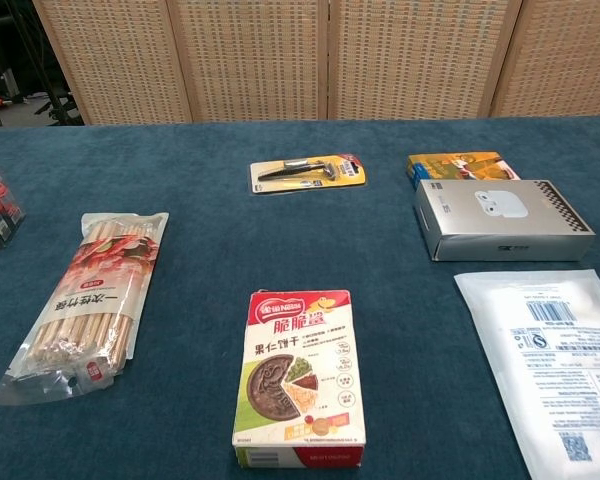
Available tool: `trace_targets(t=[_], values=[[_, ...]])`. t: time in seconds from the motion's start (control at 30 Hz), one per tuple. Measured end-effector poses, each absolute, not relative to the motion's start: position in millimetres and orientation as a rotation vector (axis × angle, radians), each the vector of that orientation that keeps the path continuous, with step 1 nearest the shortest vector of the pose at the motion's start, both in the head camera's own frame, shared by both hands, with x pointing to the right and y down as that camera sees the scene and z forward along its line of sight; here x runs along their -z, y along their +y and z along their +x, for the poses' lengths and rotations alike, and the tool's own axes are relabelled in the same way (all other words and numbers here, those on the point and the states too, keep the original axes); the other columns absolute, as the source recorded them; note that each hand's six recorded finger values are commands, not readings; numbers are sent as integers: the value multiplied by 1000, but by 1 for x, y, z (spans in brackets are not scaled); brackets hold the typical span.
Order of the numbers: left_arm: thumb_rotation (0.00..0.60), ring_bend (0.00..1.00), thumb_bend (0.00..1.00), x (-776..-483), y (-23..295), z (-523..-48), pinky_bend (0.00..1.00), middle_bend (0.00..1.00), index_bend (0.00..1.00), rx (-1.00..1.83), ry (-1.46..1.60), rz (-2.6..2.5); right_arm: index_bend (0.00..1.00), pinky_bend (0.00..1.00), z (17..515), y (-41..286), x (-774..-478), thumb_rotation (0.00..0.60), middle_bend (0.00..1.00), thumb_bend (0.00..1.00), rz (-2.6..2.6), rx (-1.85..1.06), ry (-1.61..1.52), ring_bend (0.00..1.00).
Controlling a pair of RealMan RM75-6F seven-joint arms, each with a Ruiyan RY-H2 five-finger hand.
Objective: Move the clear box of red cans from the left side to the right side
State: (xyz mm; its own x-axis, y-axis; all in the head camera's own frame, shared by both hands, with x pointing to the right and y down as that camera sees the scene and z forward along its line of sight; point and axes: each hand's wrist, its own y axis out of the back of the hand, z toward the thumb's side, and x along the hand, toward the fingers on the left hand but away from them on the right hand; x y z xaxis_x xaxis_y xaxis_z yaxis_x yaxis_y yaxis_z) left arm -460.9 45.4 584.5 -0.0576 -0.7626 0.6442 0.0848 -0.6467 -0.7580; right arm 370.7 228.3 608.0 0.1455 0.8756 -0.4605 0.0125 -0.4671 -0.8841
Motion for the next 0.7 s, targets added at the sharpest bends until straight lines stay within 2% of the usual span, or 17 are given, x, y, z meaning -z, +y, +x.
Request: trace_targets(t=[0.33,0.7], values=[[600,0,215,-606,17,-473,0,0,0,1903,707,-1627,89,0,374,226,-611,600,0,102,-1647,-1433,-876,0],[600,0,214,-642,26,-483,0,0,0,2000,684,-1651,89,0,375,224,-617,600,0,102,-1650,-1448,-869,0]])
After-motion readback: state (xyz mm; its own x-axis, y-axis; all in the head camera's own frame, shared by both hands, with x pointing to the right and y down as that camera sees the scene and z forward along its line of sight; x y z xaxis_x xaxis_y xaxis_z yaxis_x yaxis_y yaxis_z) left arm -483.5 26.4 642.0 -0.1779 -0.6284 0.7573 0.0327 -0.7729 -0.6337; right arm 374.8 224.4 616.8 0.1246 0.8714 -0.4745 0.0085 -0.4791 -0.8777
